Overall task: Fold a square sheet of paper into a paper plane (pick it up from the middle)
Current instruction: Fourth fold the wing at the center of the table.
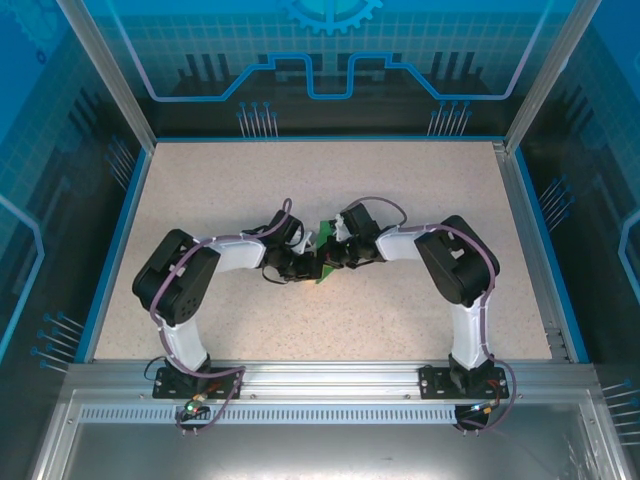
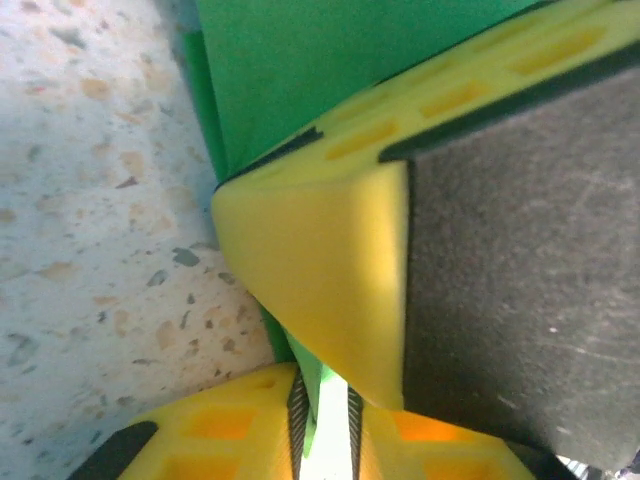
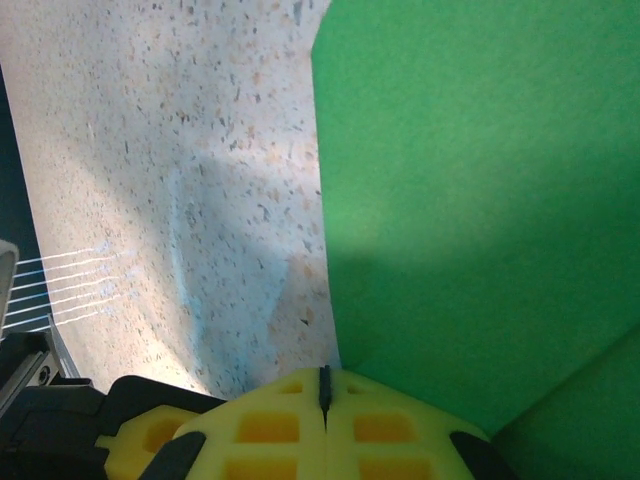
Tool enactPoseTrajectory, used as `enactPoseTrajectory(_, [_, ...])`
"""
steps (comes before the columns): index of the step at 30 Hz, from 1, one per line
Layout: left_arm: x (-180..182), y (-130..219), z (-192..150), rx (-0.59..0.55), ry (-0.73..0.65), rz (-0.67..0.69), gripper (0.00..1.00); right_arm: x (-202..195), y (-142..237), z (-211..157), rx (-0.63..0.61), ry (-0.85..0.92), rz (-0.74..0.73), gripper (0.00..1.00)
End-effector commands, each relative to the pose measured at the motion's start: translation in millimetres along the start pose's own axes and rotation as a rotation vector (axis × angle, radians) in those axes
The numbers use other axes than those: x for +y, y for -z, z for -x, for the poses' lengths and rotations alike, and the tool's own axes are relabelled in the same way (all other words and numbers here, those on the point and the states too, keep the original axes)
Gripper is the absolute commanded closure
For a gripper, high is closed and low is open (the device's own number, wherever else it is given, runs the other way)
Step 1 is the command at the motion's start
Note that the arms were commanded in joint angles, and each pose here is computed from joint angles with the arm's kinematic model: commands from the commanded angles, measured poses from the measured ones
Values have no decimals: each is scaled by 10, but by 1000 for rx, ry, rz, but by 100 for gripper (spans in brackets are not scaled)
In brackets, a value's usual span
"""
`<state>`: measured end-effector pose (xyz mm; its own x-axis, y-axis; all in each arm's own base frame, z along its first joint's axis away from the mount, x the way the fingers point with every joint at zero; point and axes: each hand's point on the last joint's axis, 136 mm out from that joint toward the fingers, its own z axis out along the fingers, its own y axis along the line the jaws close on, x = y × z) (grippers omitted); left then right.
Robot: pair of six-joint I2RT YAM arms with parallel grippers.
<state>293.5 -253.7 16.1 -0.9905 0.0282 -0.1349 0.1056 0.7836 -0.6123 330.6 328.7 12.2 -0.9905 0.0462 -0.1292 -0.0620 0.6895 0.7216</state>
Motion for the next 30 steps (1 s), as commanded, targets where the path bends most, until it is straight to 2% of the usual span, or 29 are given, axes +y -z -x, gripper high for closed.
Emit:
enactPoseTrajectory(1, [172,57,-121,34,27,83,76,-452,-186,-247,69,-25,-139,98])
enactPoseTrajectory(13, [159,308,-22,-63,-53,224,67,-444,-199,-251,87,-27,-125,98])
enactPoseTrajectory(21, [115,140,12,-47,-71,222,66,-396,-176,-251,88,-31,-101,99])
enactPoseTrajectory(30, [54,26,119,-79,-68,213,68,-380,-175,-252,92,-41,-72,99])
